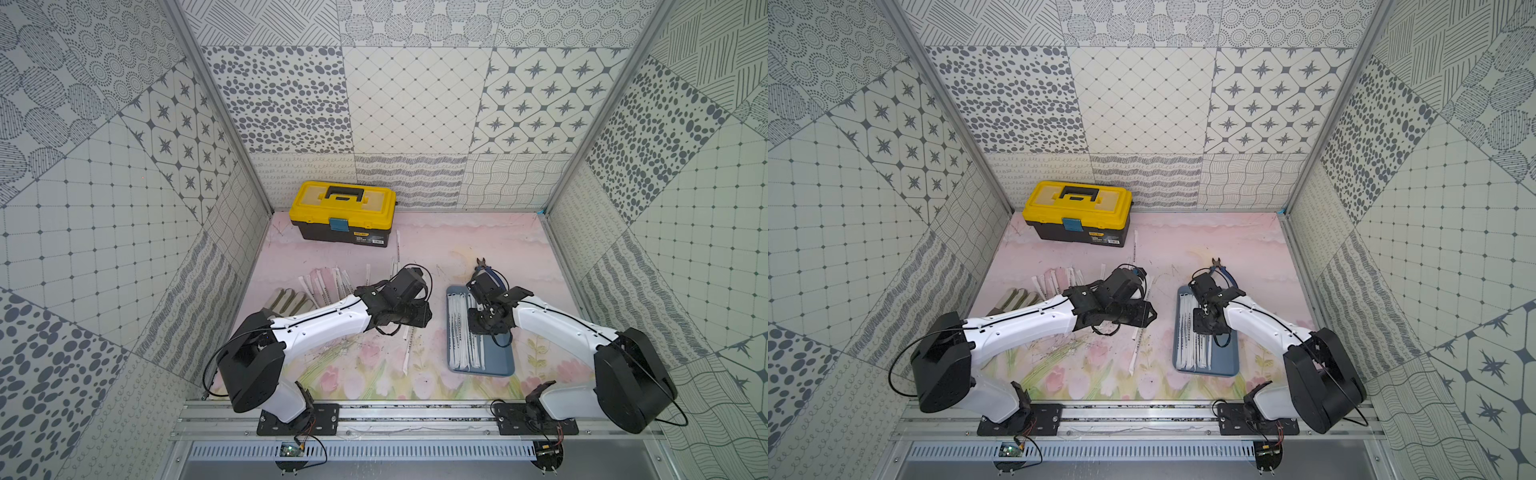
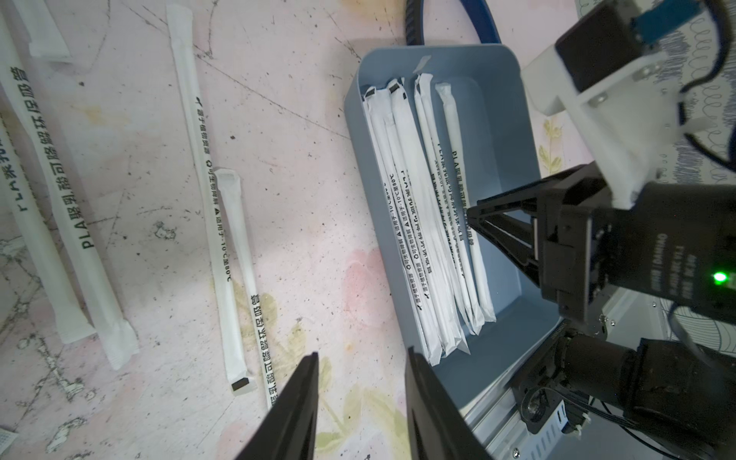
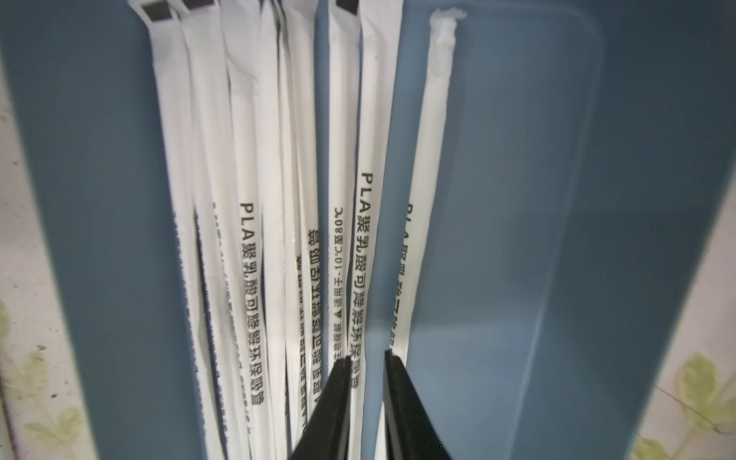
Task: Put the straws into the storage box
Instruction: Place the straw in the storage box.
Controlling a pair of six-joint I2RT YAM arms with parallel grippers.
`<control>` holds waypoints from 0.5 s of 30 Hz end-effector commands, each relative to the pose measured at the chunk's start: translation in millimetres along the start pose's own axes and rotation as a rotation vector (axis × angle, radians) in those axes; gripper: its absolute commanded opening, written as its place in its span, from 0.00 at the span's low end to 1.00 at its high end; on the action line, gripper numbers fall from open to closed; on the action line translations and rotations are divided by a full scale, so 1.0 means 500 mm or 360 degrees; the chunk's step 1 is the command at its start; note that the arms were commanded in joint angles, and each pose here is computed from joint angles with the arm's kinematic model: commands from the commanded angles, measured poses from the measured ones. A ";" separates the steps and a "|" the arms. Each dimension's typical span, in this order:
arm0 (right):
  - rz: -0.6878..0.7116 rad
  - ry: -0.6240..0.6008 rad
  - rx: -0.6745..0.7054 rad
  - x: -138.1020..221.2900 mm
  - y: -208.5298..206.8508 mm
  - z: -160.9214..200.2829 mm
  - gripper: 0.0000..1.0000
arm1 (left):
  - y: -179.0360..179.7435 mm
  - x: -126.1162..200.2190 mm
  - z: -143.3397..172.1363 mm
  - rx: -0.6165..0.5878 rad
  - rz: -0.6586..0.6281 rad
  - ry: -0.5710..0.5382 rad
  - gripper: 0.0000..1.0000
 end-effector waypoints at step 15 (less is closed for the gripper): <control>-0.0299 -0.0042 0.0020 0.005 0.375 0.051 0.36 | 0.232 0.113 0.072 0.0311 -0.0508 -0.0107 0.41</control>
Point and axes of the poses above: each gripper's point midway between its finger pads, its own x axis back along the fingers, its own y axis along the line the jaws close on, z = x × y, the point moved 7 cm from there along x, back along the fingers, and after that the axes turned 6 degrees about -x, right-handed, at the moved point
